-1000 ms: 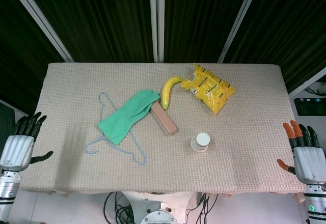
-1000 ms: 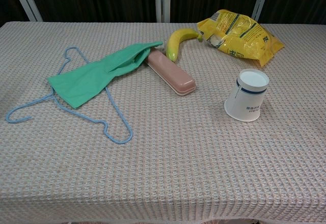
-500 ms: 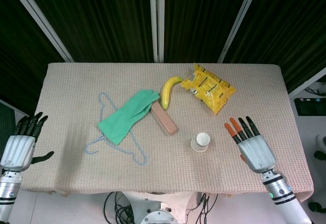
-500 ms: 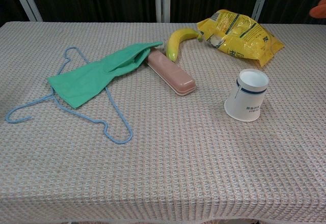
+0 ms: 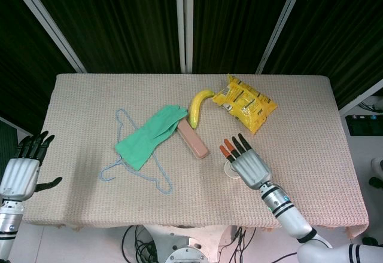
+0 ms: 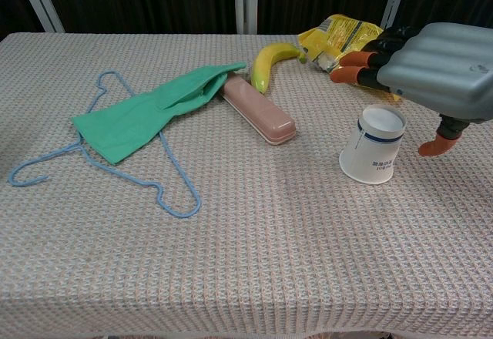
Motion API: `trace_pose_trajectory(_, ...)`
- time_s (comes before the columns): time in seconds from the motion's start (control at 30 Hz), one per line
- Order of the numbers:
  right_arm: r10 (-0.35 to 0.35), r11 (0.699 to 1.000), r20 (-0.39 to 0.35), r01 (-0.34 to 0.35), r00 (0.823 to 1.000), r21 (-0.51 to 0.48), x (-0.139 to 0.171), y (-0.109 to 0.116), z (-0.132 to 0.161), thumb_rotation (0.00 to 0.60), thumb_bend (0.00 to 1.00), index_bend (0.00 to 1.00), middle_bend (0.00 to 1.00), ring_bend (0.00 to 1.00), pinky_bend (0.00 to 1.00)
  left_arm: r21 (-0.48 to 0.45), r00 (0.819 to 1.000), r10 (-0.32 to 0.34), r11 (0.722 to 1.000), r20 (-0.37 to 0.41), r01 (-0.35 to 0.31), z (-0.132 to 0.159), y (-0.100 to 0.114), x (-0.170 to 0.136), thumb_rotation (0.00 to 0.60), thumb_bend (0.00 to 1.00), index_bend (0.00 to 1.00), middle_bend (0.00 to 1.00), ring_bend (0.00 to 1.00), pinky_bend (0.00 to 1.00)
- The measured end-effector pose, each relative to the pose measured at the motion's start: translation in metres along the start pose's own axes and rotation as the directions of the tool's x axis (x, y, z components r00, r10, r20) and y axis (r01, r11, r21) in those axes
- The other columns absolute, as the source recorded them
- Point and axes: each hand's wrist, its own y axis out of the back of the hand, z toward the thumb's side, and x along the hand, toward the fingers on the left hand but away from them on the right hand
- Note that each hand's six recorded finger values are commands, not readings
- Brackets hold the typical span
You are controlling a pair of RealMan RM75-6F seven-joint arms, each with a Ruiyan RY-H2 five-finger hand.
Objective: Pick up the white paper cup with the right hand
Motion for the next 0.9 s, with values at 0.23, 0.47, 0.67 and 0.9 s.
trace_pose_trajectory(0.23, 0.023, 0.998, -0.020, -0.022, 1.000, 0.058, -0.012, -0.008, 0.015, 0.600, 0.02, 0.09, 0.19, 0.00, 0.00, -0.008, 1.000, 0.003, 1.000, -0.003, -0.003, -0.001, 0.001, 0.000, 0.600, 0.06, 0.02, 0.00, 0.00, 0.00)
trace_pose_trajectory(0.47, -0.017, 0.997, -0.017, 0.019, 1.000, 0.081, -0.013, -0.006, 0.017, 0.600, 0.05, 0.46, 0.42, 0.02, 0.00, -0.006, 1.000, 0.000, 1.000, -0.001, 0.000, -0.001, 0.000, 0.000, 0.600, 0.06, 0.02, 0.00, 0.00, 0.00)
trace_pose_trajectory(0.67, -0.054, 0.996, -0.011, 0.054, 0.998, 0.068, -0.011, -0.005, 0.014, 0.600, 0.07, 0.60, 0.51, 0.09, 0.00, -0.005, 1.000, -0.001, 1.000, -0.003, 0.001, -0.001, 0.000, 0.000, 0.600, 0.06, 0.02, 0.00, 0.00, 0.00)
trace_pose_trajectory(0.9, -0.106, 0.993, 0.031, 0.108, 0.994, -0.053, -0.005, 0.003, -0.003, 0.600, 0.08, 0.62, 0.51, 0.11, 0.00, -0.003, 1.000, -0.006, 1.000, -0.003, 0.006, -0.001, -0.002, 0.001, 0.600, 0.06, 0.02, 0.00, 0.00, 0.00)
